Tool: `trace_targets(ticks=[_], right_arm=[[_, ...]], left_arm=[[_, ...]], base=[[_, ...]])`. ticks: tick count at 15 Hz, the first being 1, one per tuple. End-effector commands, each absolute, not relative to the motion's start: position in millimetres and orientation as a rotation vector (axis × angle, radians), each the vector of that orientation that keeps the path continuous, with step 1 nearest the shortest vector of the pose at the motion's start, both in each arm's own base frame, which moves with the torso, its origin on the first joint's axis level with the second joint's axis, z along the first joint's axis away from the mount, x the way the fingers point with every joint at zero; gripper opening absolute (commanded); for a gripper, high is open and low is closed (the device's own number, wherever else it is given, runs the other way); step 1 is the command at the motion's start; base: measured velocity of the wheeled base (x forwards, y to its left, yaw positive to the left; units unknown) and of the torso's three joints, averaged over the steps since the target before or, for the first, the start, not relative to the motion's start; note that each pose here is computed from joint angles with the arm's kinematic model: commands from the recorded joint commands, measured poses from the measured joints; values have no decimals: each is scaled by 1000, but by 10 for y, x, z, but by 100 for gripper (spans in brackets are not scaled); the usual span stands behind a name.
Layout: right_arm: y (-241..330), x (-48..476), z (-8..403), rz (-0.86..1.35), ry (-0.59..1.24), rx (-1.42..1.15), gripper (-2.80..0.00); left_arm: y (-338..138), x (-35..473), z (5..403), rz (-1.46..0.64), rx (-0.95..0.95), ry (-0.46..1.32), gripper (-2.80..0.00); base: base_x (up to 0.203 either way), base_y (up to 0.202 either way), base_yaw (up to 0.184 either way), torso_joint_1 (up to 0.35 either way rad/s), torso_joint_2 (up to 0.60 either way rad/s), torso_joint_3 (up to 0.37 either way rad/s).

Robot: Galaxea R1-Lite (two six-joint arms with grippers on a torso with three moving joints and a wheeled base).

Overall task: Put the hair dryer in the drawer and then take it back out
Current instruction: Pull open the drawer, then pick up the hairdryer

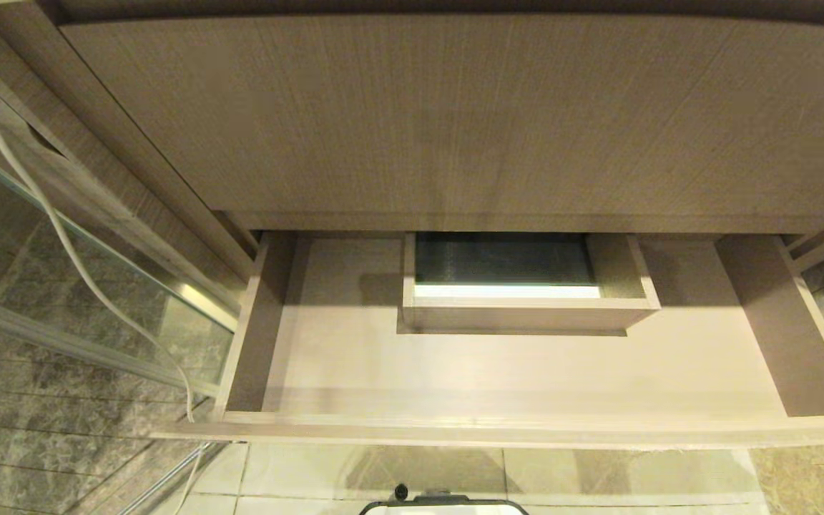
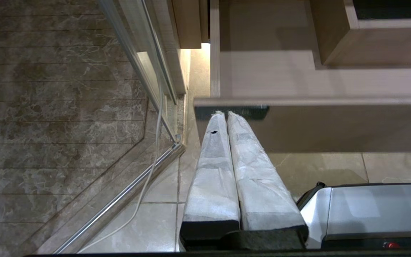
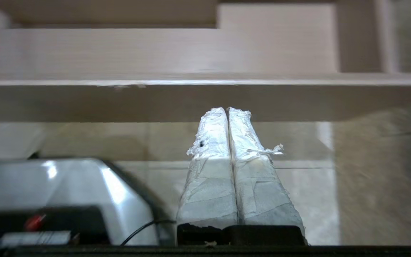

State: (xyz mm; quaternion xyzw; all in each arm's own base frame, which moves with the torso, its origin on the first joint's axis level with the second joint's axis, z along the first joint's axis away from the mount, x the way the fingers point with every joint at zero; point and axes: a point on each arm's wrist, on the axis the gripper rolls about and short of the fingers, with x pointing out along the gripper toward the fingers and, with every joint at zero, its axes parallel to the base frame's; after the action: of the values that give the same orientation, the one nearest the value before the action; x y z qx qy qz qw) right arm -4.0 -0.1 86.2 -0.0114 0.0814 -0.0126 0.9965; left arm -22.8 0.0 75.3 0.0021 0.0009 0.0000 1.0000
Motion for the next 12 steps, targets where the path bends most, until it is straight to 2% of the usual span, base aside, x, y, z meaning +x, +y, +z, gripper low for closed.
trace_targets(ticks=[1, 3, 12], right_arm=[[1, -161, 790, -6, 60, -12, -280], [0, -230, 763, -5, -19, -1, -280], [-1, -229, 758, -5, -9, 32, -280]], left_arm=[[0, -228, 749, 0, 5, 1, -280], [0, -228, 752, 0, 5, 2, -280], [0, -227, 751, 0, 5, 3, -280]], base=[[0, 0, 0, 0, 0, 0], [0, 0, 0, 0, 0, 0], [0, 0, 0, 0, 0, 0]])
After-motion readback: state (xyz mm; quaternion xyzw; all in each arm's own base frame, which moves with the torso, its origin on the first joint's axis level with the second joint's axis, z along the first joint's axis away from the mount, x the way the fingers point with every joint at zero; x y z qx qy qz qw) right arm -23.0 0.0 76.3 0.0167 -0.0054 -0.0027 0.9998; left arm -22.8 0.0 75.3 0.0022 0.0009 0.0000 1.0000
